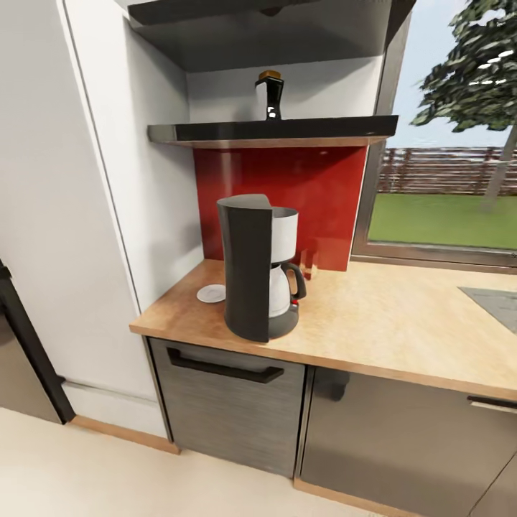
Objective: Set up a coffee station on the kitchen countertop: keep the coffee maker on the countertop, move the bottle of coffee from the kitchen shelf to the counter next to the coffee maker, place a paper coffee filter on top of the coffee maker, put the saucer next to the coffee maker with the coffee cup on the saucer, and place the electric kettle next to the coffee maker.
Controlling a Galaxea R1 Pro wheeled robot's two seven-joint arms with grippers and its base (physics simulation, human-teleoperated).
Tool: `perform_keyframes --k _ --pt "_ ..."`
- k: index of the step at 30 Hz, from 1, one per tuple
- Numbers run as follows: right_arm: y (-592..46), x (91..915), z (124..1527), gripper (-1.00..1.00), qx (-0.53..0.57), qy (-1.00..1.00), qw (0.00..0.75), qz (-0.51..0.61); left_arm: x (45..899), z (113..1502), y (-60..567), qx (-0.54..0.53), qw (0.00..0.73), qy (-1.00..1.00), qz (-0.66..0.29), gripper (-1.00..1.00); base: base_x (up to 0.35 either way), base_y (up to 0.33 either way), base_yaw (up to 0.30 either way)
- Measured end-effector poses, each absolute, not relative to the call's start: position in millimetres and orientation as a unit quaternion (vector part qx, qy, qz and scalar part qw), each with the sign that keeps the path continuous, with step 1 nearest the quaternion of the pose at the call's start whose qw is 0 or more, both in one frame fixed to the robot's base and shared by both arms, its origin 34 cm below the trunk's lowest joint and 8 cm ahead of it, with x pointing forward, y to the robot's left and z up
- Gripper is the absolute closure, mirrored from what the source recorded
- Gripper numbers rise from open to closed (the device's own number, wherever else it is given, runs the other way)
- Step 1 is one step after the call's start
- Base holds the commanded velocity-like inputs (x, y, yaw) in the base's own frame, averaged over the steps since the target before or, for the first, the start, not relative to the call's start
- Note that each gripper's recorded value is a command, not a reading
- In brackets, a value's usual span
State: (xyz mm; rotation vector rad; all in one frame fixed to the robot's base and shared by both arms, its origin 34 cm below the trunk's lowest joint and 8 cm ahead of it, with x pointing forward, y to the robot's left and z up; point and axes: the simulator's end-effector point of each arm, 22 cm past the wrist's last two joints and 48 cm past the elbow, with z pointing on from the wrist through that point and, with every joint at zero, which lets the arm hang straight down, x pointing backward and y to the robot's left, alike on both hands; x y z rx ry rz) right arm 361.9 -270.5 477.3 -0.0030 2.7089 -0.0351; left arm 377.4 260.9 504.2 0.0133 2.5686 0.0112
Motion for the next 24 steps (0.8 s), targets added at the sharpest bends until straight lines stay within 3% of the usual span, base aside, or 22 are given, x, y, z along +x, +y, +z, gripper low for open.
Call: perform_keyframes --k 24 --pt "-270.1 361.8 477.3 -1.00 -0.001 0.977 0.215 -0.012 377.3 504.3 261.2 0.004 0.283 0.959 0.005 -1.00 0.000 -0.001 -0.262"
